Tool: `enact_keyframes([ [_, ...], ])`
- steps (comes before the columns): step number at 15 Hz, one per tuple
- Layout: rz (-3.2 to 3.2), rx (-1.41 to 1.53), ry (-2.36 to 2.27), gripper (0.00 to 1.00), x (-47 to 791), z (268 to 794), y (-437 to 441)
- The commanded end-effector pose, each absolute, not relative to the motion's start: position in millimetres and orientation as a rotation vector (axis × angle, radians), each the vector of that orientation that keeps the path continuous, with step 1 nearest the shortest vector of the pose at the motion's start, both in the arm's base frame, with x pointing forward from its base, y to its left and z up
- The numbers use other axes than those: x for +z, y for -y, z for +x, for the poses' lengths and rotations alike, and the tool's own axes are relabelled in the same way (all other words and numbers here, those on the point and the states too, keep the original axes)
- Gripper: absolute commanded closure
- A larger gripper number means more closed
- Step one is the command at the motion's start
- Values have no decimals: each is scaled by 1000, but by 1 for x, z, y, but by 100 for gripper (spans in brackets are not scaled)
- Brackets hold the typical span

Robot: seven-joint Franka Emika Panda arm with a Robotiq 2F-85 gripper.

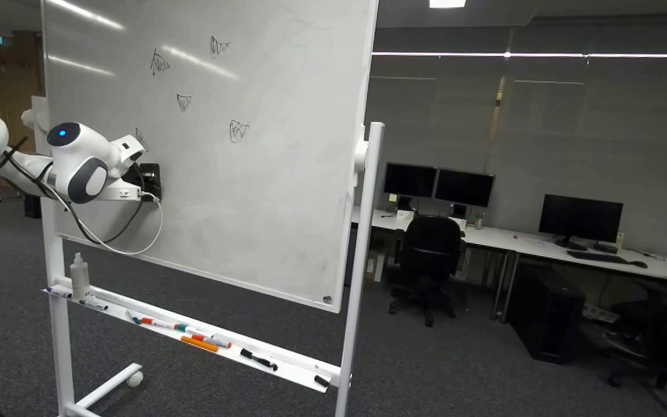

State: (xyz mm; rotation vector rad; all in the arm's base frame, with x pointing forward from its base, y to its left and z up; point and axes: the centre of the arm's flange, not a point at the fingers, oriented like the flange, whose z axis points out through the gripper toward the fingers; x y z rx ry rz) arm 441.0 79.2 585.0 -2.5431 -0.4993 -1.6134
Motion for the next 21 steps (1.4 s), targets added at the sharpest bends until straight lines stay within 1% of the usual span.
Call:
enact_keyframes([
  [1, -2525, -1587, 622, 70, 596, 429, -91],
  [6, -2533, -1389, 787, 70, 604, 388, -124],
  [9, -2522, -1420, 873, 70, 615, 367, -135],
  [10, -2539, -1387, 817, 70, 605, 388, -141],
  [11, -2530, -1395, 822, 45, 608, 384, -144],
  [20, -2550, -1368, 811, 45, 600, 389, -144],
  [21, -2550, -1368, 811, 70, 600, 389, -144],
])
